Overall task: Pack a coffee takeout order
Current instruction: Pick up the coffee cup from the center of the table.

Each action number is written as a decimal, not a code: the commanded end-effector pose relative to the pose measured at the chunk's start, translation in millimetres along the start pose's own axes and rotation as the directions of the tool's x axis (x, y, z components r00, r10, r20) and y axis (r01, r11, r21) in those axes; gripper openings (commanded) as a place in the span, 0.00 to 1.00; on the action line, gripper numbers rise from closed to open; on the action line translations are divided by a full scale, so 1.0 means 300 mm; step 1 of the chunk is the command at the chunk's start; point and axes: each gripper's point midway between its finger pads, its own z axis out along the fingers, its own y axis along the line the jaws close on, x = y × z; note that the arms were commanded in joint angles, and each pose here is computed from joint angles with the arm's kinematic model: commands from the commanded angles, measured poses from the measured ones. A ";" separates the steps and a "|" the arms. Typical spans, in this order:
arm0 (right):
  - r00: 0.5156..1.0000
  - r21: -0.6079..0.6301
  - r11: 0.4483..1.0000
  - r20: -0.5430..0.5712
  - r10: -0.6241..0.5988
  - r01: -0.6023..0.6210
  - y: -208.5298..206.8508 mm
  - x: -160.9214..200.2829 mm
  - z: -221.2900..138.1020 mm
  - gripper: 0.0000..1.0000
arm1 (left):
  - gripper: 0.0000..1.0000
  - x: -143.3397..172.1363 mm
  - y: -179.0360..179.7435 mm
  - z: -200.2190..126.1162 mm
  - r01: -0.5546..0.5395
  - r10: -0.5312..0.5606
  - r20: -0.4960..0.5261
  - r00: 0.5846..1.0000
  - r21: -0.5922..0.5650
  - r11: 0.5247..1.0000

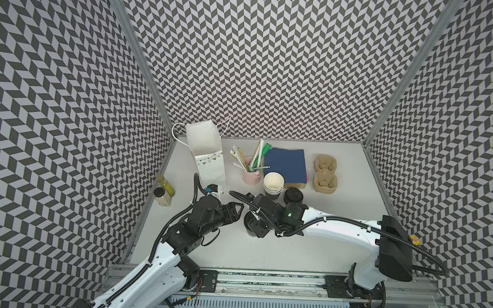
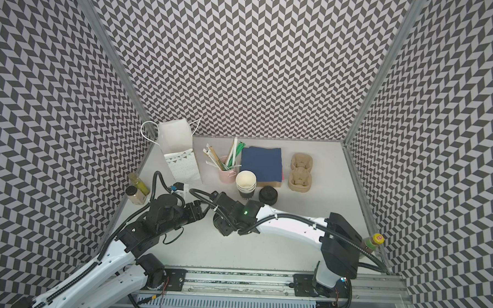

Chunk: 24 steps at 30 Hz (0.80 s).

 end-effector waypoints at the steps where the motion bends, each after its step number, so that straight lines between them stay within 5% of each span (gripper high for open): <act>1: 0.975 0.015 1.000 -0.221 0.010 -0.007 -0.036 0.204 0.041 0.59 | 0.67 0.040 0.028 0.006 0.026 -0.026 -0.031 0.999 -0.001 1.000; 13: 0.984 0.085 0.996 -0.173 0.043 -0.029 -0.072 0.155 -0.004 0.57 | 0.68 -0.111 -0.026 -0.139 -0.015 0.016 0.174 0.985 -0.009 1.000; 24: 0.983 0.213 0.965 -0.068 0.170 -0.152 -0.251 0.114 -0.142 0.56 | 0.69 -0.184 -0.075 -0.180 -0.058 0.061 0.235 0.970 -0.018 0.998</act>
